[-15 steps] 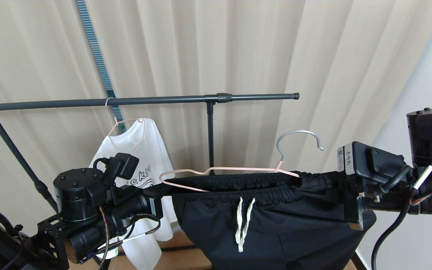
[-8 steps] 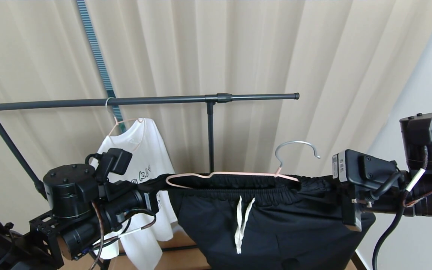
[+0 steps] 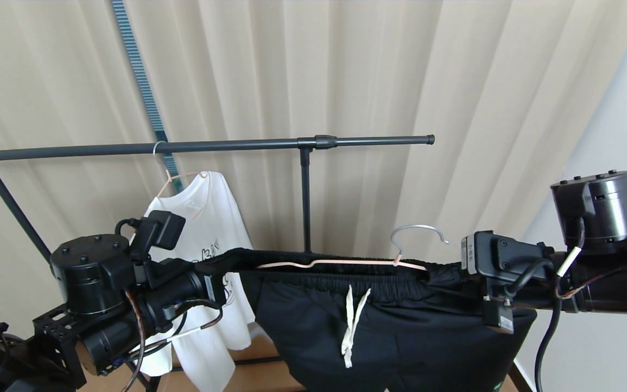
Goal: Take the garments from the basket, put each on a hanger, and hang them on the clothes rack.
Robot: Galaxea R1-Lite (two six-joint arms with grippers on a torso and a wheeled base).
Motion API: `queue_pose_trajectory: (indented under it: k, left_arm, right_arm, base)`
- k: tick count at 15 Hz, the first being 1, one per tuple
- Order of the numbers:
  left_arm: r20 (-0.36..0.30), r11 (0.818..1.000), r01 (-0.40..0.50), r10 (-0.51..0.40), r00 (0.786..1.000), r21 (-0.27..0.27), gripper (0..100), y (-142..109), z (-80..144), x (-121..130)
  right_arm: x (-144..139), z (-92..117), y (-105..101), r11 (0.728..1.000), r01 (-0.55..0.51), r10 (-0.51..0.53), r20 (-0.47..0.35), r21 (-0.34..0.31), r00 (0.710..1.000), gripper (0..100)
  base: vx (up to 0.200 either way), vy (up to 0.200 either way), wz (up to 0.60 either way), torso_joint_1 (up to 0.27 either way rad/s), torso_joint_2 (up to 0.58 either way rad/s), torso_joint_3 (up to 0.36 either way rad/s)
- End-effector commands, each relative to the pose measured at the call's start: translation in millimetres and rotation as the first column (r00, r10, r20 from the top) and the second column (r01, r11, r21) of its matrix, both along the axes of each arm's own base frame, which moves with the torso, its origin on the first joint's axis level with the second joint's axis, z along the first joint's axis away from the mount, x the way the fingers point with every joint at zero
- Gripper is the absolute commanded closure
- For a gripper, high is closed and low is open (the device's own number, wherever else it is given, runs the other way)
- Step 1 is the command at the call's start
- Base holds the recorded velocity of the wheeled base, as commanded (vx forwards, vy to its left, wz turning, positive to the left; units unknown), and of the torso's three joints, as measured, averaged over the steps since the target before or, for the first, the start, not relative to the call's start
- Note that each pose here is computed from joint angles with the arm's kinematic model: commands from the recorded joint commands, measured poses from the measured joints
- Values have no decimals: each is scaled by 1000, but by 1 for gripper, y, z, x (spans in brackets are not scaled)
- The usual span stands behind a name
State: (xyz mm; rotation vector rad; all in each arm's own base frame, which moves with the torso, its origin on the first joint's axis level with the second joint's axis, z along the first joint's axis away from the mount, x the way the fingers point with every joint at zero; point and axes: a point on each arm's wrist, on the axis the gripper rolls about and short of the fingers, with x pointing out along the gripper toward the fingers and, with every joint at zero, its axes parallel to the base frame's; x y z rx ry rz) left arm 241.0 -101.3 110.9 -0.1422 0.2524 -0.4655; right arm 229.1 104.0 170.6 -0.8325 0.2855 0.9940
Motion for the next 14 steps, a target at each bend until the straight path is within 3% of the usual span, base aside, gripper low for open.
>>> queue_pose_trajectory:
  k: [1,4,6,10,14]
  left_arm:
    - [10,1000,0,0,1000,-5,100,0,3,-1]
    - [60,999,16,-18,998,35,100,1,18,-5]
    - [47,999,17,-19,999,44,100,2,29,-7]
    - [24,989,35,-39,999,144,100,1,77,-6]
    - [-28,984,61,-57,998,169,100,-3,102,-11]
  right_arm:
    - [4,-6,2,1000,0,0,-22,-12,1000,100]
    - [11,-14,4,997,42,-44,-29,-58,999,100]
    - [13,-17,4,996,51,-54,-37,-69,998,100]
    - [21,-28,7,992,68,-75,-58,-109,995,100]
    - [28,-32,9,988,84,-93,-63,-127,994,100]
  base:
    - [0,0,0,0,0,0]
    - [0,0,0,0,0,0]
    - [0,0,0,0,0,0]
    - [0,0,0,0,0,0]
    - [0,0,0,0,0,0]
